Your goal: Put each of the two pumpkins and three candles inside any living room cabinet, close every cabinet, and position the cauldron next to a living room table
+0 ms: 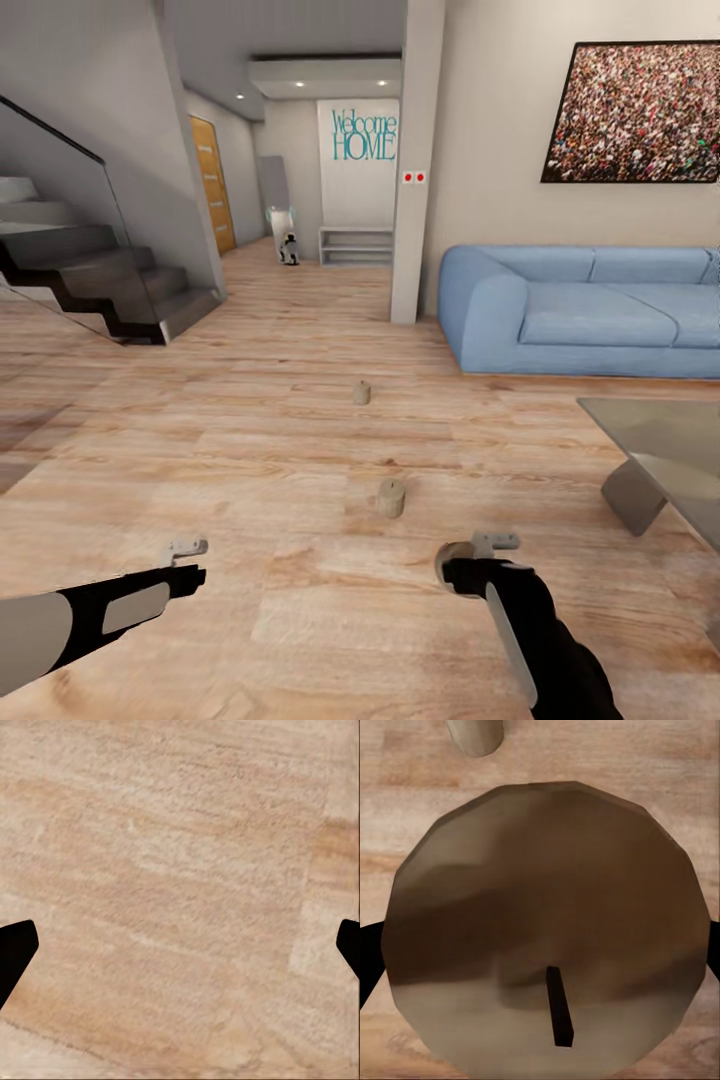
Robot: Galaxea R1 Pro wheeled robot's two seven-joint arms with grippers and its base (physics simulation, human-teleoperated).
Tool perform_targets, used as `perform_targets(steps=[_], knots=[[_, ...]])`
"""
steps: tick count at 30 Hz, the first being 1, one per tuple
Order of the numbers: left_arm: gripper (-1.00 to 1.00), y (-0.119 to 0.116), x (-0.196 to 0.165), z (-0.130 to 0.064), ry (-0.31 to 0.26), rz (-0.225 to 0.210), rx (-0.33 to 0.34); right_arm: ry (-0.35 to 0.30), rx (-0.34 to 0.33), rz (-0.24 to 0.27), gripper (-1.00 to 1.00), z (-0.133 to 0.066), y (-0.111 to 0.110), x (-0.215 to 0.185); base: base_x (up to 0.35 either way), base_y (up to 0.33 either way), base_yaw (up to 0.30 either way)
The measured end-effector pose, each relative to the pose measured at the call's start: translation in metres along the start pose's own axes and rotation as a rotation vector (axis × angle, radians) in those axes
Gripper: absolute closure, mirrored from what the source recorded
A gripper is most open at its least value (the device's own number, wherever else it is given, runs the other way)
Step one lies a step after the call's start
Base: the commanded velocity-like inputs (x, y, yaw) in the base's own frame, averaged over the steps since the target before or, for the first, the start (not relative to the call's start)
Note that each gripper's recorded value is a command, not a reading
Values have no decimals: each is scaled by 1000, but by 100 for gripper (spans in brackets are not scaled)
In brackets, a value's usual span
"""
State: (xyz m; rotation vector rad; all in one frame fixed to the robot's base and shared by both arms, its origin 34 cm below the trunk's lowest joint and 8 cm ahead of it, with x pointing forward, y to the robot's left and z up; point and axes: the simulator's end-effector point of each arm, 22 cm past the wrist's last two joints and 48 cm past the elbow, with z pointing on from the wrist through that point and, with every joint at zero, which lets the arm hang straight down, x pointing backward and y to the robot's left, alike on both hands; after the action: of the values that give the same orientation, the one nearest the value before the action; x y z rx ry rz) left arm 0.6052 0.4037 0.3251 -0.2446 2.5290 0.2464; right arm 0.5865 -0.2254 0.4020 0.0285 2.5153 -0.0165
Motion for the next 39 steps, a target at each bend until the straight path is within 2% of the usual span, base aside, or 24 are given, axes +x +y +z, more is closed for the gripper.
perform_targets(steps=[2,3,6,7,13,18,23,34,38,39], knots=[[-100,-5,12,-4,31,-31,12,22,-1,-1,100,3,1,7,0,0,0],[-100,-10,26,-7,67,-80,23,8,-2,2,100,8,1,9,0,0,0],[-100,-11,41,-12,96,-99,25,-57,2,10,100,6,0,-8,0,0,0],[-100,-19,45,-13,100,-109,41,-68,-13,17,100,4,7,-11,0,0,0],[-100,-53,67,-22,135,-110,85,-85,-42,37,100,-2,26,-21,0,0,0],[-100,-83,77,-37,149,-125,131,-119,-45,45,100,-15,27,-42,0,0,0],[-100,-81,82,-45,151,-133,127,-133,-49,49,100,-25,28,-57,0,0,0],[-100,-81,63,-62,143,-138,127,-143,-46,52,100,-41,27,-78,0,0,0],[-100,-85,56,-69,139,-129,134,-147,-46,53,100,-48,26,-86,0,0,-185],[-100,-93,55,-71,140,-127,144,-146,-48,54,100,-49,27,-87,0,0,-251]])
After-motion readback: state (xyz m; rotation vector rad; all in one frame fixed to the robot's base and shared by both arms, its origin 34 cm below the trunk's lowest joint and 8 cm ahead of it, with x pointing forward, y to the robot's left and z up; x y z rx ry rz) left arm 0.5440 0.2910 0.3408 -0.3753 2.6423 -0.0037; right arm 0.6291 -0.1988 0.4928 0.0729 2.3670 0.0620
